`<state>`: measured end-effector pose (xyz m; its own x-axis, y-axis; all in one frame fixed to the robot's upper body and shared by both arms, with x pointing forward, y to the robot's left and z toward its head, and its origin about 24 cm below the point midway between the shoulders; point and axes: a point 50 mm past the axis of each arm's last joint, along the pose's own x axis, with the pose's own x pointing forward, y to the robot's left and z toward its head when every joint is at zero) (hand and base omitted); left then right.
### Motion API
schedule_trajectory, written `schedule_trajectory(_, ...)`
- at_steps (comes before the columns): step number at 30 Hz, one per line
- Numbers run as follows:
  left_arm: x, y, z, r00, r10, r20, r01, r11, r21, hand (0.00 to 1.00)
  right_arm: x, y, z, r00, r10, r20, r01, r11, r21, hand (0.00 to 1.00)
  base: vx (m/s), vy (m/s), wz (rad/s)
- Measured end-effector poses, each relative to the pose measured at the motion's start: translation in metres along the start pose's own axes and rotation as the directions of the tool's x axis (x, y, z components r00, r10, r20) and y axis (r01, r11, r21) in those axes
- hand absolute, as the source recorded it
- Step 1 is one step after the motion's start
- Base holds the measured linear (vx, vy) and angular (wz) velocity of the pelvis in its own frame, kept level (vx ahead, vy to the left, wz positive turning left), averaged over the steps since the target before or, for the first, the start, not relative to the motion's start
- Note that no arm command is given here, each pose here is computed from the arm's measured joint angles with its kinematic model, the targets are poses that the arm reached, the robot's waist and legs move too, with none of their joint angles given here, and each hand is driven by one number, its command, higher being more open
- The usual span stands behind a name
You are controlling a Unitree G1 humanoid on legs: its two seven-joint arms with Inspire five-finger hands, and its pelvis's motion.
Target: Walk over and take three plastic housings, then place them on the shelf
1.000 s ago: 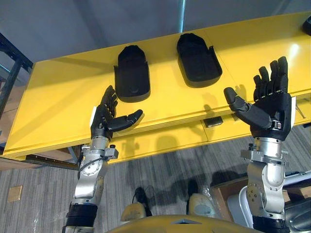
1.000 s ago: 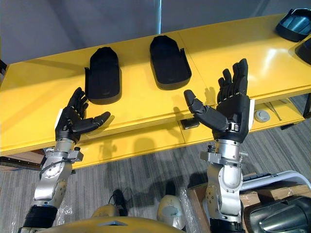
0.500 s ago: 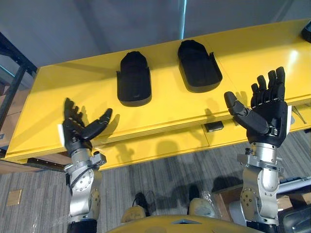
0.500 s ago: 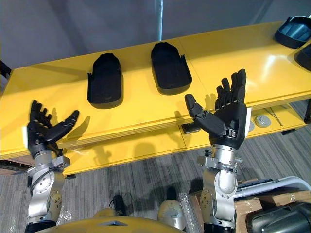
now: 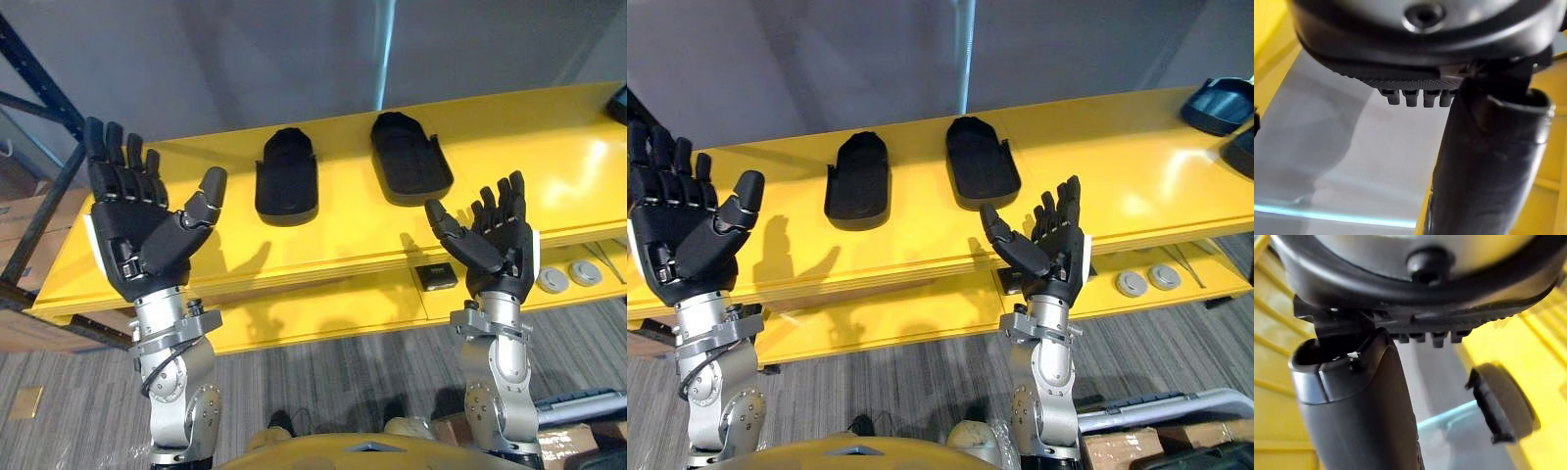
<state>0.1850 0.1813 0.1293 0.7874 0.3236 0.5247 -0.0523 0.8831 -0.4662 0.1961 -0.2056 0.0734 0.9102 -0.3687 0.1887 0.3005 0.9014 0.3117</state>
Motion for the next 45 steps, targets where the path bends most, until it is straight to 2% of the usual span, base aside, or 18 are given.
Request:
schedule_trajectory(5, -0.002, -0.009, -0.010, 0.994, -0.075, -0.075, 0.072, 0.996, -0.046, 1.00, -0.029, -0.052, -0.003, 0.971, -0.234, -0.052, 0.229, 0.969, -0.093, 1.00, 0.03, 0.033, -0.58)
schedule_trajectory(9, -0.002, -0.014, -0.023, 0.988, -0.098, -0.123, 0.090, 0.994, -0.068, 1.00, -0.052, -0.073, -0.002, 0.945, -0.323, -0.061, 0.312, 0.940, -0.136, 1.00, 0.03, 0.007, -0.52)
schedule_trajectory(13, 0.000, -0.021, -0.024, 0.987, -0.108, -0.118, 0.099, 0.992, -0.077, 1.00, -0.056, -0.073, -0.001, 0.950, -0.305, -0.062, 0.293, 0.945, -0.147, 1.00, 0.02, -0.024, -0.47)
schedule_trajectory(16, 0.007, -0.021, -0.021, 0.993, -0.084, -0.079, 0.078, 0.994, -0.080, 1.00, -0.044, -0.066, 0.003, 0.968, -0.250, -0.019, 0.242, 0.953, -0.182, 1.00, 0.00, -0.036, -0.58)
schedule_trajectory(19, 0.006, -0.007, -0.015, 0.998, 0.023, -0.059, -0.024, 1.000, -0.017, 1.00, -0.008, -0.040, 0.016, 0.995, -0.064, 0.081, 0.080, 0.976, -0.201, 1.00, -0.06, 0.141, -1.28)
schedule_trajectory(21, 0.006, -0.003, -0.007, 0.999, 0.024, -0.030, -0.024, 1.000, 0.006, 1.00, 0.003, -0.032, 0.018, 0.995, -0.015, 0.101, 0.035, 0.979, -0.203, 1.00, -0.06, 0.172, -0.69)
schedule_trajectory(22, 0.009, -0.004, 0.001, 1.000, -0.013, 0.009, 0.013, 1.000, 0.006, 1.00, 0.006, -0.029, 0.018, 0.994, -0.009, 0.111, 0.033, 0.975, -0.221, 1.00, -0.06, 0.139, -0.11)
schedule_trajectory(25, 0.016, -0.003, 0.020, 0.988, -0.130, 0.087, 0.126, 0.991, 0.049, 1.00, 0.000, -0.039, 0.003, 0.999, -0.027, 0.017, 0.031, 0.941, -0.336, 1.00, -0.06, 0.119, 0.00)
schedule_trajectory(28, 0.021, 0.001, 0.029, 0.974, -0.189, 0.126, 0.184, 0.982, 0.048, 1.00, -0.013, -0.050, -0.004, 0.997, -0.059, -0.052, 0.037, 0.932, -0.361, 1.00, -0.05, 0.077, -0.25)
schedule_trajectory(32, 0.024, -0.011, 0.043, 0.949, -0.249, 0.192, 0.245, 0.968, 0.045, 1.00, -0.030, -0.066, -0.005, 0.988, -0.141, -0.062, 0.121, 0.957, -0.263, 1.00, -0.13, 0.073, -0.58)
schedule_trajectory(33, 0.025, -0.012, 0.045, 0.944, -0.262, 0.202, 0.257, 0.965, 0.048, 1.00, -0.031, -0.064, -0.006, 0.988, -0.143, -0.057, 0.129, 0.970, -0.204, 1.00, -0.28, 0.017, -0.81)
schedule_trajectory(37, 0.030, -0.006, 0.040, 0.947, -0.271, 0.172, 0.263, 0.963, 0.064, 1.00, -0.012, -0.034, -0.010, 0.999, -0.047, -0.023, 0.043, 0.989, -0.138, 1.00, -0.30, -0.029, -0.81)
schedule_trajectory(42, 0.023, 0.005, 0.025, 0.979, -0.179, 0.096, 0.197, 0.953, -0.230, 1.00, 0.000, 0.019, -0.050, 0.987, 0.090, -0.130, -0.107, 0.986, -0.131, 1.00, -0.13, -0.238, -0.51)
schedule_trajectory(45, 0.013, 0.007, 0.009, 0.987, -0.161, -0.013, 0.148, 0.935, -0.323, 1.00, -0.009, 0.028, -0.058, 0.982, 0.098, -0.164, -0.120, 0.984, -0.132, 1.00, -0.04, -0.507, -0.41)
